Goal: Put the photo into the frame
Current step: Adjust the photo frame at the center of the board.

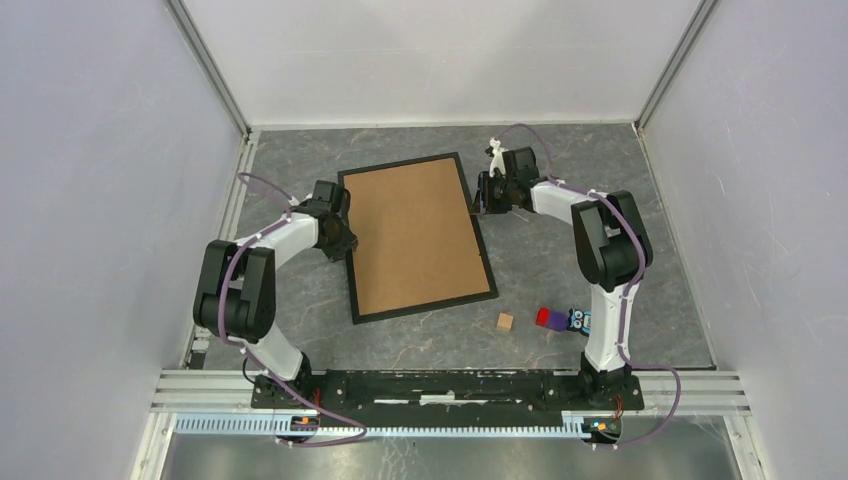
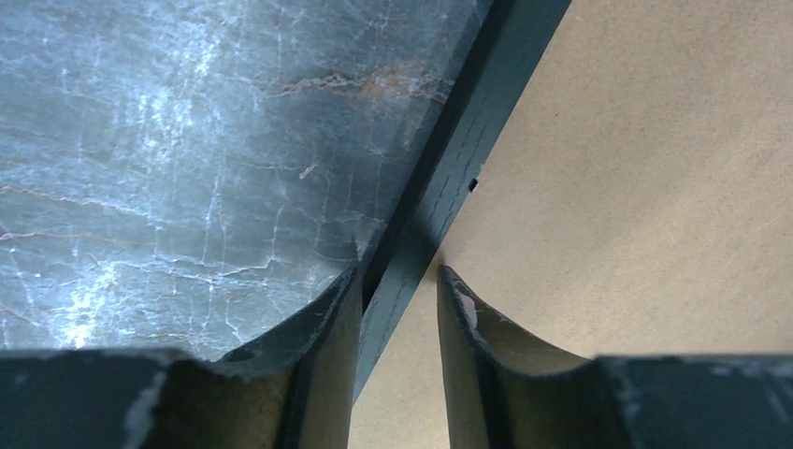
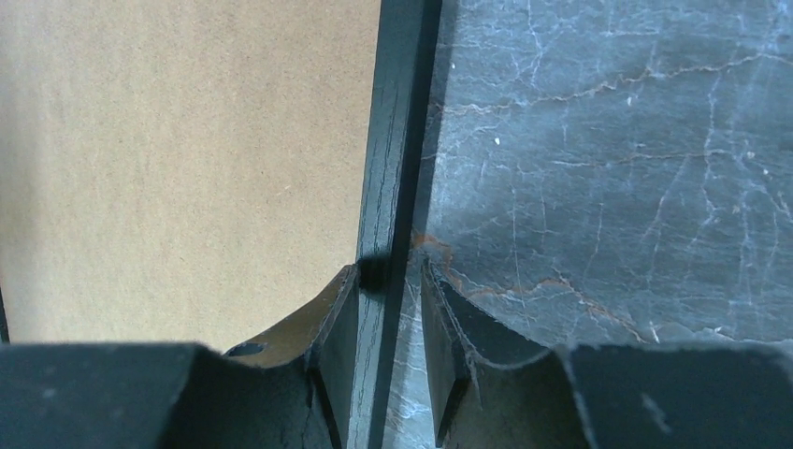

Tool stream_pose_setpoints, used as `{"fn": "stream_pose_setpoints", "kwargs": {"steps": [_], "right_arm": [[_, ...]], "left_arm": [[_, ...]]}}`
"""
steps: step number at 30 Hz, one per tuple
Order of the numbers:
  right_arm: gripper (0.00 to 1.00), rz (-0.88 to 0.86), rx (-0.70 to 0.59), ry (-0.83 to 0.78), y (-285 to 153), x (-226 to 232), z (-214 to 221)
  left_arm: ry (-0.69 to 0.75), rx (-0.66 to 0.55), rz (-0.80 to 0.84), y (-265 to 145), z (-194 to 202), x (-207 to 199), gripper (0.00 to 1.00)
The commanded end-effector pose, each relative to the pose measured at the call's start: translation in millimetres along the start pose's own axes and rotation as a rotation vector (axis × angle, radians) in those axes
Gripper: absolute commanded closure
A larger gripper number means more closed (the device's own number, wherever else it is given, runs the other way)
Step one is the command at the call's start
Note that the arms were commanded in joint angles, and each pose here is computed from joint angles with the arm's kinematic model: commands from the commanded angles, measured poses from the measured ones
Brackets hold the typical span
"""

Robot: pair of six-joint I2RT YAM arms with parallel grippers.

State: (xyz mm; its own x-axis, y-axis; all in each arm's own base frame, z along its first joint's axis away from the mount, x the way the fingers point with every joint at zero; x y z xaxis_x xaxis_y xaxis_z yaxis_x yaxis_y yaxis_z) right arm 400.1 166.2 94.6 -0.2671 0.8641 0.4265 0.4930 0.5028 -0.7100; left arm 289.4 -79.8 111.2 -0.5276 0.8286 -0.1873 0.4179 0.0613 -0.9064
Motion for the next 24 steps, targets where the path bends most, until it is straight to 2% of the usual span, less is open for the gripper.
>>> {"fn": "stream_pose_setpoints", "kwargs": {"steps": [1,12,18,24], "right_arm": [[0.64,0.073,0.108,-0.020,21,-16,24],[0.65,0.155,0.223,-0.103,49,-8,31],[0.64,0.154,0.319,-0.220,71,8,36],[0.61,0.066,0.371,-0.280,75,23,44]], "left_arm": [[0.043,0.144,-0.114,19,17,14,0.61],[0.109,0.143,-0.127,21,16,12,0.88],[0.134,0.140,-0.116,21,16,10,0.90],[0.206,0.152,-0.097,21,20,2,0.93]]}}
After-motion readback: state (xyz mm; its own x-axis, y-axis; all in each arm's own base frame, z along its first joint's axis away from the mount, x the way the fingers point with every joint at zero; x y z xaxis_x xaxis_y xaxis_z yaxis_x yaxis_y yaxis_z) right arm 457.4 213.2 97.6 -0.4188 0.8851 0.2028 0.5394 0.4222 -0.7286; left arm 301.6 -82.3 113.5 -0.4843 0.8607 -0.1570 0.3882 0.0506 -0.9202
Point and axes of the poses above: each gripper's point midway between its finger pads, its own y axis out along the fingers, its own x axis along the line the jaws close on, z = x × y, the point moved 10 cm from there along -y, back along the fingers, and after that the axes turned 2 degrees about y, right-handed, at the moved point
